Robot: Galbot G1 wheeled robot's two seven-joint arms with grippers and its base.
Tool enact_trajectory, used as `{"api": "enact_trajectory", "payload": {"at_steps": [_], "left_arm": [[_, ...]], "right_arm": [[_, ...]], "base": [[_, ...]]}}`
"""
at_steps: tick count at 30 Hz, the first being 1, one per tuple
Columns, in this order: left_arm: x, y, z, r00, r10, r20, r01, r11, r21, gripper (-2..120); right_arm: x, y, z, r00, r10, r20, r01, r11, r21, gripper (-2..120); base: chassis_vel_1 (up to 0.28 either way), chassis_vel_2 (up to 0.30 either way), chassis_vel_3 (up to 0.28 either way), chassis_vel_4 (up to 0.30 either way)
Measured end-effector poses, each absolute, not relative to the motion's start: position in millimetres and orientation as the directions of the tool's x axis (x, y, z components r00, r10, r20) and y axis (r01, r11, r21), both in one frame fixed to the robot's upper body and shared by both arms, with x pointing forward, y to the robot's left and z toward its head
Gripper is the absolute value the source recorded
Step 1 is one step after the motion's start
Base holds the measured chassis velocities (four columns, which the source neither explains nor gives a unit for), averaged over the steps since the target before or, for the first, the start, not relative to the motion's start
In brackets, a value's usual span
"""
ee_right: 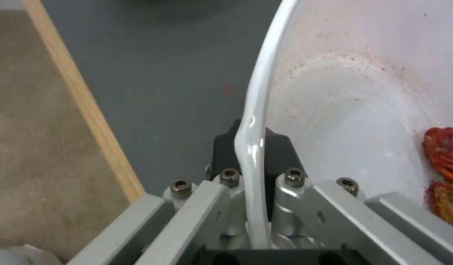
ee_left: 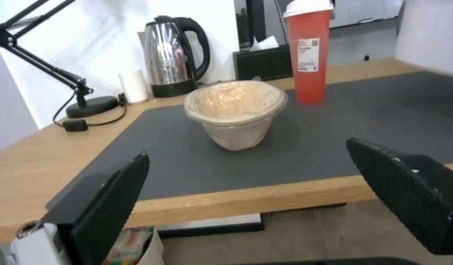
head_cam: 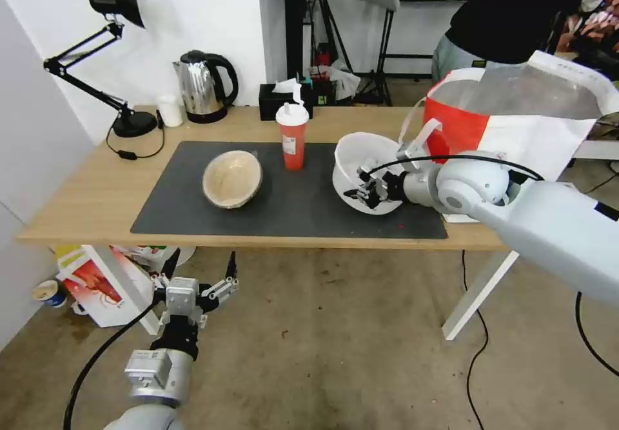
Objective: Pick up the trash from the table and place it into the takeout bag.
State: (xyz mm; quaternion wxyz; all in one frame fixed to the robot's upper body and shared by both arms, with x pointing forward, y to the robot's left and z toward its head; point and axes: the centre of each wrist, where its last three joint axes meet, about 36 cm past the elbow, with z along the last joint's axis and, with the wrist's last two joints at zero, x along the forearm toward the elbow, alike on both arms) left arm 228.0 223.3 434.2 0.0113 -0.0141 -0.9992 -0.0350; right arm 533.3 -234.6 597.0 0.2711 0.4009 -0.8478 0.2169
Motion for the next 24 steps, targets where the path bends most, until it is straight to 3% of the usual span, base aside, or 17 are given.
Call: {"api": "enact_trajectory", "payload": {"at_steps": [7, 24], "left_arm": [[228.0, 223.3, 434.2, -0.999, 0.027, 0.024, 0.029, 0.997, 0.07, 100], [228.0, 223.3, 434.2, -0.999, 0.027, 0.024, 0.029, 0.997, 0.07, 100]], "right_arm": [[527.3, -232.5, 616.3, -0.524, -0.594, 0.61, -0.812, 0.565, -0.147, 0], [514.8, -231.7, 733.1, -0.555, -0.696, 0.456, -0.826, 0.526, -0.203, 0]], "base": [[0.0, 0.0, 0.0, 0.0], [0.0, 0.0, 0.0, 0.0]]}}
